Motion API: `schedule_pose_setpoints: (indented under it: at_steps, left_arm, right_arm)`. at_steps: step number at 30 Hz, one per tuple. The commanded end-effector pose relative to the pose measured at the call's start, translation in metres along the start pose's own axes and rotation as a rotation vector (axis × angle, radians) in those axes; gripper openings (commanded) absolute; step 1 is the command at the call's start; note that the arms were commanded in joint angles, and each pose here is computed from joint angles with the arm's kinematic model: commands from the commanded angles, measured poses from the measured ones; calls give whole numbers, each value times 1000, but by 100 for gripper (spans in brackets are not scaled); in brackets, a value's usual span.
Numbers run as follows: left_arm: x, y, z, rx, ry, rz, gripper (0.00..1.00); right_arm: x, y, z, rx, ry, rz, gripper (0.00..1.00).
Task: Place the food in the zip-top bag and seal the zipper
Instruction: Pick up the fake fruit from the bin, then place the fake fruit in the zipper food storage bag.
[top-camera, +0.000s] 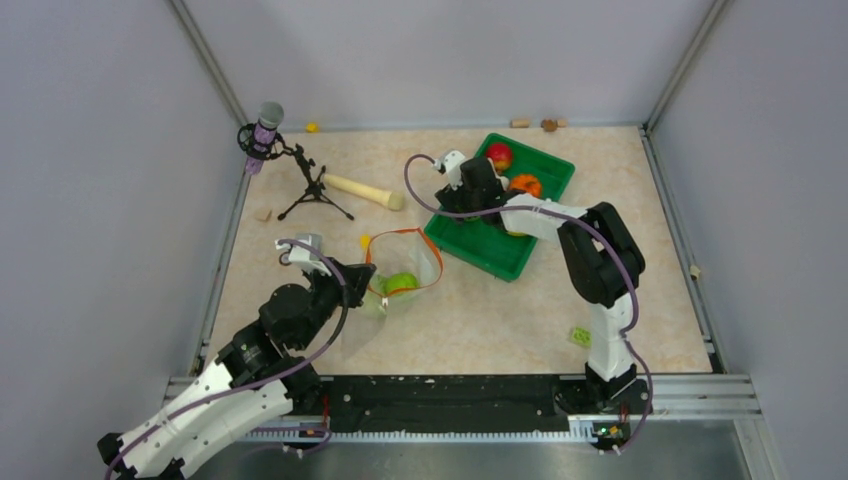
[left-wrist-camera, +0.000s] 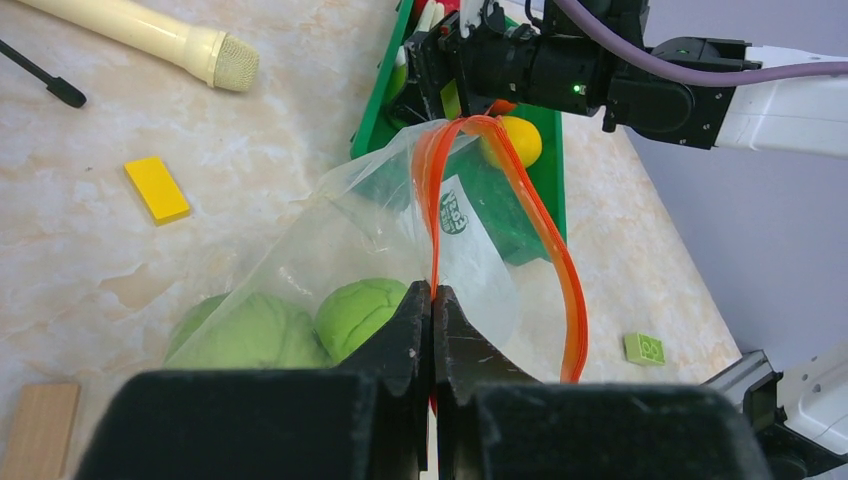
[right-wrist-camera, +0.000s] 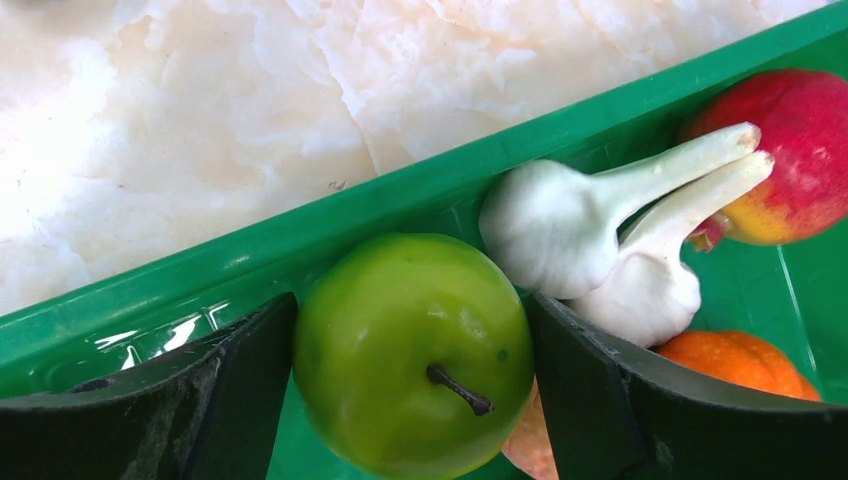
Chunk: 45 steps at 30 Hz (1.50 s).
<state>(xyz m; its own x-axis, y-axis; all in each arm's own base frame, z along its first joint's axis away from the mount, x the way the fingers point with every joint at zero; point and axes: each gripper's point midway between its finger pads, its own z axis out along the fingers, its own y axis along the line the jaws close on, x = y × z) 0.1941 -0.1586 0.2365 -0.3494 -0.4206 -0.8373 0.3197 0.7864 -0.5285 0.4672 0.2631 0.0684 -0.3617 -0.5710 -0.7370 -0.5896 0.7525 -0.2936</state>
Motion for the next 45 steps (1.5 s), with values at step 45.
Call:
schedule_pose_setpoints:
  at_steps: [45]
  left_arm:
    - [-9, -13, 1, 51, -23, -16, 0]
  right_arm:
    - [-138, 175, -311, -695, -706, 263, 45]
